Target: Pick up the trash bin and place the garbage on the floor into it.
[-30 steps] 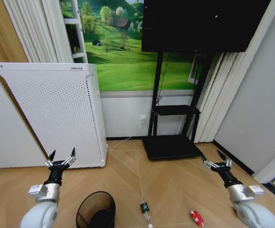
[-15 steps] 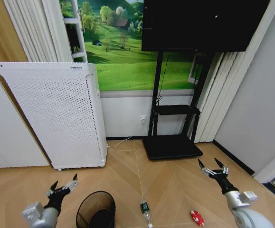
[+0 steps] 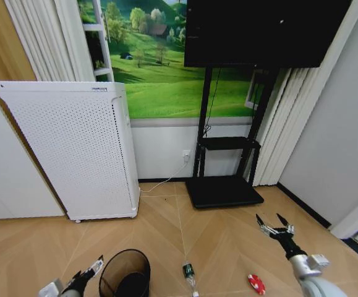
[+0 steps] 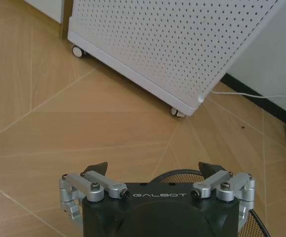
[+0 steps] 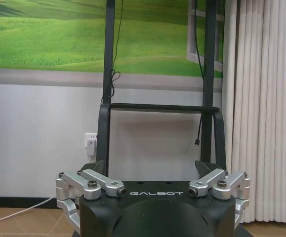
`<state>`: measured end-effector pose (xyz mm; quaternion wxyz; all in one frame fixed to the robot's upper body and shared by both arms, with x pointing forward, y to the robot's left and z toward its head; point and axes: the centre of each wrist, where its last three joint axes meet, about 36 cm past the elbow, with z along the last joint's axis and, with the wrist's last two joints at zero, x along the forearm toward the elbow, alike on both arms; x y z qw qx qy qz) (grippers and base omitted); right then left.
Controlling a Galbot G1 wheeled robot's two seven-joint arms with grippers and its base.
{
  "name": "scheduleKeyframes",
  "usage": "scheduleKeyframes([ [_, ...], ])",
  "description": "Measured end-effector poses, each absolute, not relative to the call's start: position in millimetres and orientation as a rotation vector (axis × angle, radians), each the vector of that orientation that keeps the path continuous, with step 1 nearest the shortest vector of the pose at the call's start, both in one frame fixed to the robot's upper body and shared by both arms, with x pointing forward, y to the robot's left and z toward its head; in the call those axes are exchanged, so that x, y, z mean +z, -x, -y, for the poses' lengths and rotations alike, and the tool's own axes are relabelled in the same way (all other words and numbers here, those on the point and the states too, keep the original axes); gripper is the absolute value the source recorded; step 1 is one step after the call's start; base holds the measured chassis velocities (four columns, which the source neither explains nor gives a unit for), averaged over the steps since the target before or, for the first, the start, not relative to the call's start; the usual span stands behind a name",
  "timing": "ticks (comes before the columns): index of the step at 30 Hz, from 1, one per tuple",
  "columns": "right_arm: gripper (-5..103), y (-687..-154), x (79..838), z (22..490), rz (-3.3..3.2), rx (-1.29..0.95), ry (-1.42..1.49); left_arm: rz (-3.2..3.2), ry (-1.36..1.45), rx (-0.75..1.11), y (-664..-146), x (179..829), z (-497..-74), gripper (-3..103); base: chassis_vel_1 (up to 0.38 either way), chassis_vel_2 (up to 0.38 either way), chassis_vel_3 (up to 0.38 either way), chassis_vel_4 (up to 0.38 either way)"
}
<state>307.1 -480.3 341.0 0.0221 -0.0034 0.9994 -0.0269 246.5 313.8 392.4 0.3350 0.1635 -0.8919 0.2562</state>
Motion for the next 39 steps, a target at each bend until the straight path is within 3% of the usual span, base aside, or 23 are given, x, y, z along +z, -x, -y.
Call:
scheduleKeyframes([
  [16, 100, -297, 341, 486, -3.100, -0.117, -0.034, 2.180, -0.397, 0.732, -259, 368, -300, 103, 0.000, 0.000, 0.000, 0.000],
  [24, 100, -297, 344, 488, -3.091, -0.124, -0.040, 2.146, -0.409, 0.753, -256, 359, -297, 96, 0.000, 0.000, 0.000, 0.000],
  [27, 100, -298, 345, 489, -3.088, -0.126, -0.040, 2.117, -0.429, 0.765, -250, 355, -292, 81, 0.000, 0.000, 0.000, 0.000],
  [29, 100, -298, 345, 489, -3.087, -0.126, -0.039, 2.111, -0.432, 0.767, -248, 353, -291, 81, 0.000, 0.000, 0.000, 0.000],
  [30, 100, -297, 344, 488, -3.086, -0.126, -0.038, 2.098, -0.439, 0.771, -245, 350, -289, 70, 0.000, 0.000, 0.000, 0.000],
  [35, 100, -297, 343, 489, -3.084, -0.127, -0.031, 2.084, -0.448, 0.781, -242, 346, -287, 58, 0.000, 0.000, 0.000, 0.000],
  [39, 100, -298, 344, 490, -3.077, -0.124, -0.029, 2.084, -0.450, 0.784, -242, 346, -287, 43, 0.000, 0.000, 0.000, 0.000],
])
